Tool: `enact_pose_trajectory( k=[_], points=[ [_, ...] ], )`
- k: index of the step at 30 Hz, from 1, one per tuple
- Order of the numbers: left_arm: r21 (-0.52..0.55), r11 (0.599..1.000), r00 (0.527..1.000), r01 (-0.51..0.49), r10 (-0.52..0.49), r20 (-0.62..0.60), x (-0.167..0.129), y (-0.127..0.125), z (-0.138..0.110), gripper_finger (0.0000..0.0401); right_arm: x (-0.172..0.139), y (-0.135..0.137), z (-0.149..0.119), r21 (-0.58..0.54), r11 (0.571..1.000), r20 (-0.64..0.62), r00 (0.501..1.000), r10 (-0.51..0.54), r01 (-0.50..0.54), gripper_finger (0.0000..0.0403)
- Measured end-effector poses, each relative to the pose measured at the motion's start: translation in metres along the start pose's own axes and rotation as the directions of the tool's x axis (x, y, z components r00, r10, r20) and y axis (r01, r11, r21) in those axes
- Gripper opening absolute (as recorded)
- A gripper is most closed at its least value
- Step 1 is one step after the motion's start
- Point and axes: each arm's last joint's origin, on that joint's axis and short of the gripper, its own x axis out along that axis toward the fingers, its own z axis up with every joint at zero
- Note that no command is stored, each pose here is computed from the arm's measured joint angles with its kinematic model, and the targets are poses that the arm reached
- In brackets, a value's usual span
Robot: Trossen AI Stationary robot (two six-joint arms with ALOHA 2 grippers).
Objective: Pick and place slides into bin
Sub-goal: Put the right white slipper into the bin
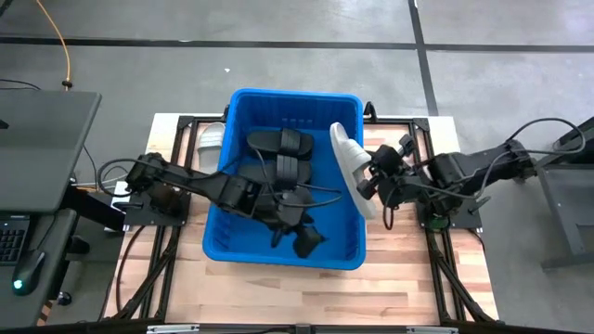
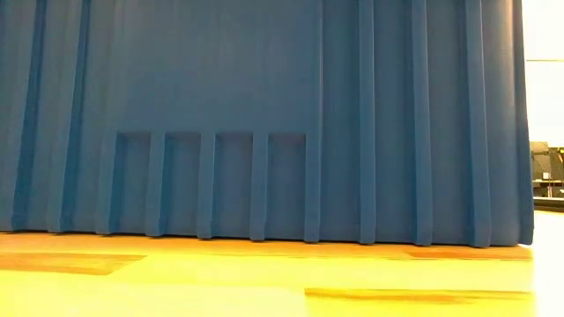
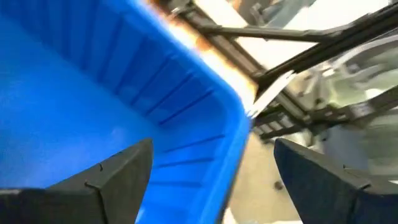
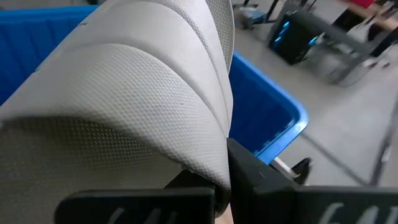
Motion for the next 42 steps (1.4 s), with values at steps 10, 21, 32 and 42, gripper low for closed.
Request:
enact_pose_trajectory(
  k=[10,21,32,42],
  points=[
    [-0.121,0.992,0.978,-0.030,0.054,0.201,0.004,-0.003,0.010,0.0305,0.010,0.024,0.004,-0.031,0.999,0.066,0.997,-0.035,0.038,0.0000],
    [-0.259,0.966,0.924,-0.004,0.103,0.369,0.001,-0.007,0.018,0.0301,0.012,0.029,0.015,-0.021,0.997,0.152,0.986,-0.074,0.078,0.0000],
    [-0.232,0.973,0.906,0.013,0.087,0.415,0.000,-0.011,0.019,0.0283,0.017,0.033,0.024,0.064,0.998,0.164,0.986,-0.009,-0.002,0.0000],
    [-0.105,0.983,0.942,0.151,-0.111,0.315,0.001,-0.022,0.016,0.0280,0.008,0.059,0.016,-0.081,0.991,0.158,0.980,0.121,-0.109,0.0000]
  ],
)
